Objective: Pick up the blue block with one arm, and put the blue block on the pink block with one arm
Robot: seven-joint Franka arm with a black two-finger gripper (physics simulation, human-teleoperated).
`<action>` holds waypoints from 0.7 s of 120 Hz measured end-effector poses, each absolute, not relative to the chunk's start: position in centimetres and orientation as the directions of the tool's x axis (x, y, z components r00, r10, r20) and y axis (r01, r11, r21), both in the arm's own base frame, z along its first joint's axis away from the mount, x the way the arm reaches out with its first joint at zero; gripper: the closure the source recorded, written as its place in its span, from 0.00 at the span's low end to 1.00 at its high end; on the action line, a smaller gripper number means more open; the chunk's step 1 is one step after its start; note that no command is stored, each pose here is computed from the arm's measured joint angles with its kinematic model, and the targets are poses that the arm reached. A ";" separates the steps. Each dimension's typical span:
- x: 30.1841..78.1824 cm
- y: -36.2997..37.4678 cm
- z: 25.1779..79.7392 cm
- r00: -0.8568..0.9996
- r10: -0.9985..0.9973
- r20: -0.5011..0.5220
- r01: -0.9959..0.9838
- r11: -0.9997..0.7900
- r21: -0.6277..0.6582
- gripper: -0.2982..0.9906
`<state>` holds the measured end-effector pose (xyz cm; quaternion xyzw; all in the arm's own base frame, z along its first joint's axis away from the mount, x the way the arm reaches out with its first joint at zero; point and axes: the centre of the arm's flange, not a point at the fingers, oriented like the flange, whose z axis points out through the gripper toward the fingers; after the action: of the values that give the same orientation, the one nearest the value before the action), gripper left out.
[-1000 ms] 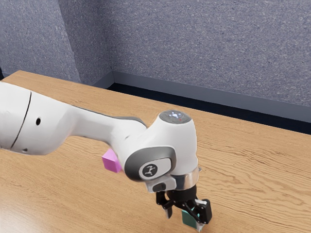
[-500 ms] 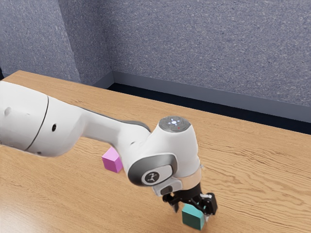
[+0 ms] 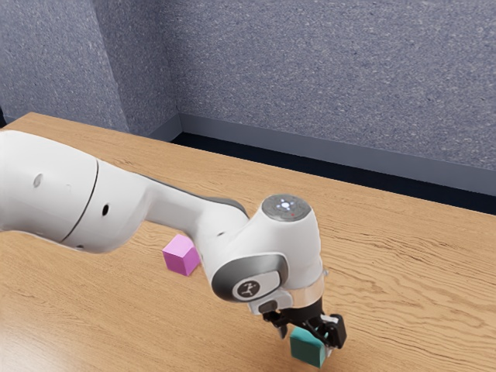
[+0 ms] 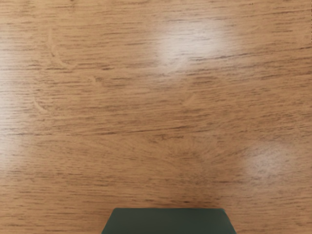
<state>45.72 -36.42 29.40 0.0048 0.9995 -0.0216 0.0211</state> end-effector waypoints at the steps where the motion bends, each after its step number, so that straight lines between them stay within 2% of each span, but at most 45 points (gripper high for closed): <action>1: 45.7 -36.4 29.4 -0.999 0.011 -0.042 0.013 0.999 -0.042 0.23; 84: 49.0 -36.9 29.6 -0.983 0.174 -0.060 0.176 0.984 -0.021 0.23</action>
<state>48.96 -36.92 29.56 0.0879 0.9956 -0.0133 0.0292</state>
